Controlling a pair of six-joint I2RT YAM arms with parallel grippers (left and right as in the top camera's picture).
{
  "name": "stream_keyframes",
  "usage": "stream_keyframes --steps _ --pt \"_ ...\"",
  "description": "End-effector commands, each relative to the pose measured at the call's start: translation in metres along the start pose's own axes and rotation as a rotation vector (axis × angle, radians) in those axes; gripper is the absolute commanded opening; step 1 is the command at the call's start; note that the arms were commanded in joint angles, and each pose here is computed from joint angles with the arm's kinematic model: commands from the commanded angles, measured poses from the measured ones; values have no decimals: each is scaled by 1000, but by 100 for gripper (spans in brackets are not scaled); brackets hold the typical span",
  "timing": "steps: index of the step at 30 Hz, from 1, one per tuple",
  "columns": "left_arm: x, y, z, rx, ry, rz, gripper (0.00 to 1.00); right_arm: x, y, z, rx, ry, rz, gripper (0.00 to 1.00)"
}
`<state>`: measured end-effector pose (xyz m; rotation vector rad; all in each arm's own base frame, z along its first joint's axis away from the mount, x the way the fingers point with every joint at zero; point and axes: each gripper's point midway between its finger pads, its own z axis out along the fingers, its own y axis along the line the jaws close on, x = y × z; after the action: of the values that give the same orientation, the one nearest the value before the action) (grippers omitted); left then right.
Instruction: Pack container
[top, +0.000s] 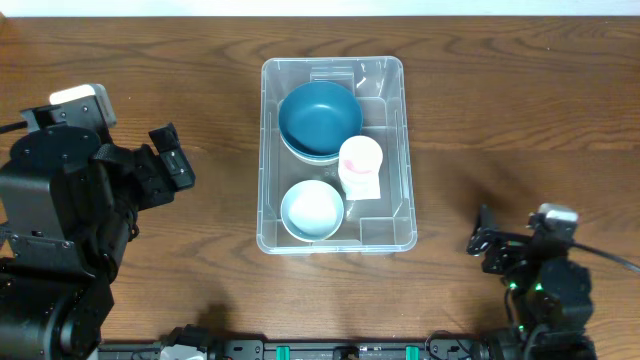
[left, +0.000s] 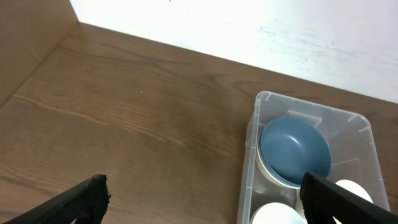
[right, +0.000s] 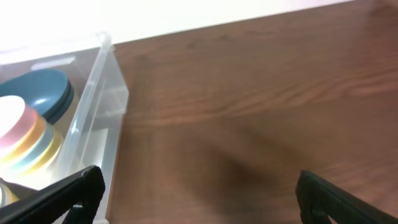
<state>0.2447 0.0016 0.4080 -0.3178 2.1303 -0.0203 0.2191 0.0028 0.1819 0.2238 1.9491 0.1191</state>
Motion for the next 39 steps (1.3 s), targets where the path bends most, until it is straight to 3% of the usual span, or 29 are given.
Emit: stream_keyframes --steps 1,8,39 --pt "0 3 0 -14 -3 1 98 24 6 9 -65 -2 13 99" --pt "0 3 0 -14 -3 1 98 52 9 26 -126 -44 16 99" --pt "0 3 0 -14 -4 1 98 51 12 25 -138 -52 -34 99"
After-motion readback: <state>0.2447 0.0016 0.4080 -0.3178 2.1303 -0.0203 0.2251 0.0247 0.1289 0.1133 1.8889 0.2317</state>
